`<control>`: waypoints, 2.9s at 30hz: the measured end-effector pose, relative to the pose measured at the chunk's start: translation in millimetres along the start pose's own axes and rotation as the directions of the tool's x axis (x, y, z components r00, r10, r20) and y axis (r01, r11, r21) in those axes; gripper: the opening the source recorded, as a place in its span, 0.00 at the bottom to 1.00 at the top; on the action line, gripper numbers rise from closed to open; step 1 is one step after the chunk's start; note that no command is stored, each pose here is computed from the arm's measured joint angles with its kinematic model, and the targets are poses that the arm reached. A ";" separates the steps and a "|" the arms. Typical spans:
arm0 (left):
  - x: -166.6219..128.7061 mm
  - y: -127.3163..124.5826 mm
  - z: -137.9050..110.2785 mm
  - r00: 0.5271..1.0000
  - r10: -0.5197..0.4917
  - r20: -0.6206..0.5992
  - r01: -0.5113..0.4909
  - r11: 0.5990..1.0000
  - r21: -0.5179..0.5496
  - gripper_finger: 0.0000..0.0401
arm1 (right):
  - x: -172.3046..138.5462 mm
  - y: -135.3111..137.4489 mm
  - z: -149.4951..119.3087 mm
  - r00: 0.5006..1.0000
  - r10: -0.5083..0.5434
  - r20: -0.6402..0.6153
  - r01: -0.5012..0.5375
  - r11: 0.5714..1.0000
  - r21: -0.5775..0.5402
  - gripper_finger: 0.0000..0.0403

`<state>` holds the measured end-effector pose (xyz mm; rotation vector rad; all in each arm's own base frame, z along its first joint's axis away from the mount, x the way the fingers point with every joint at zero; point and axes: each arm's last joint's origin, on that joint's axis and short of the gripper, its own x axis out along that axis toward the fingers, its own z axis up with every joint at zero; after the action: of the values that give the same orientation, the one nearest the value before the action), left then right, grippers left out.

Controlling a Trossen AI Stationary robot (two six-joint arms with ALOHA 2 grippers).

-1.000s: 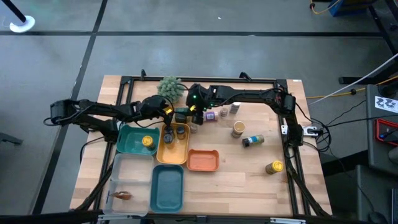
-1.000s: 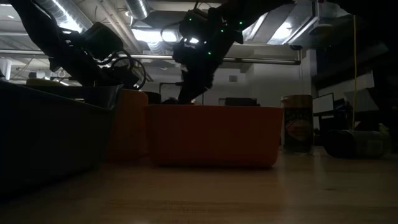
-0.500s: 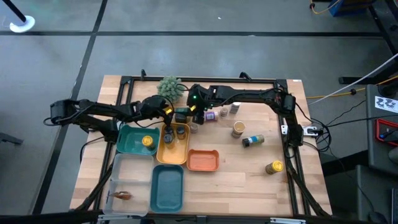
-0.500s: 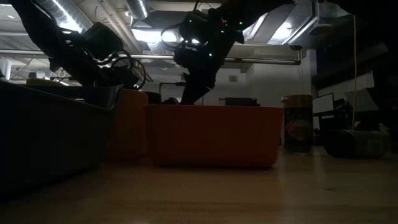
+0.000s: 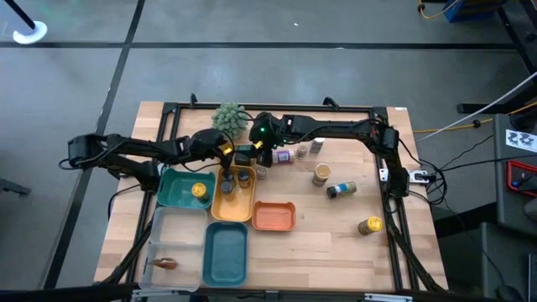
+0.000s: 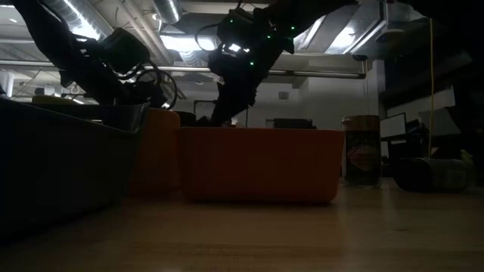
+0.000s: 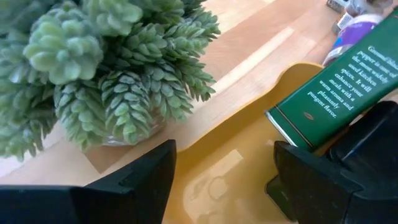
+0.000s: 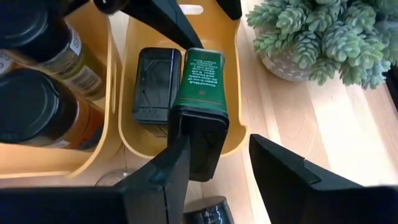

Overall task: Sort spices by type
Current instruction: Put the black seasoning can into the top yellow bin, then put the brown seasoning bottle into the orange bin

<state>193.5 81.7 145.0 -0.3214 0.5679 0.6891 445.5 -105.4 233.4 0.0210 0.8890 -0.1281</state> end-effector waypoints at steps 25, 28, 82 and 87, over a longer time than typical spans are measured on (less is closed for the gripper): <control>-5.2 1.0 1.1 1.000 -0.003 -0.002 0.003 0.988 0.152 0.65 | -0.2 -0.6 5.8 0.998 -0.007 0.060 0.006 1.000 0.006 0.42; -5.2 1.2 0.3 1.000 -0.002 -0.010 0.003 0.988 0.157 0.65 | -0.3 -0.7 7.1 0.997 -0.005 0.074 0.005 1.000 0.006 0.42; -78.7 13.8 22.9 0.973 -0.065 0.222 0.009 0.969 0.247 0.65 | -7.8 4.6 8.9 0.995 0.054 0.078 -0.064 0.990 0.124 0.65; -91.1 17.7 20.9 0.969 -0.069 0.238 0.010 0.971 0.239 0.65 | -16.5 23.0 4.3 0.988 0.153 0.004 -0.152 0.982 0.109 0.68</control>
<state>132.2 58.2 213.8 -0.0227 0.4005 0.6040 441.3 -81.2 248.1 0.1906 0.8813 -0.0329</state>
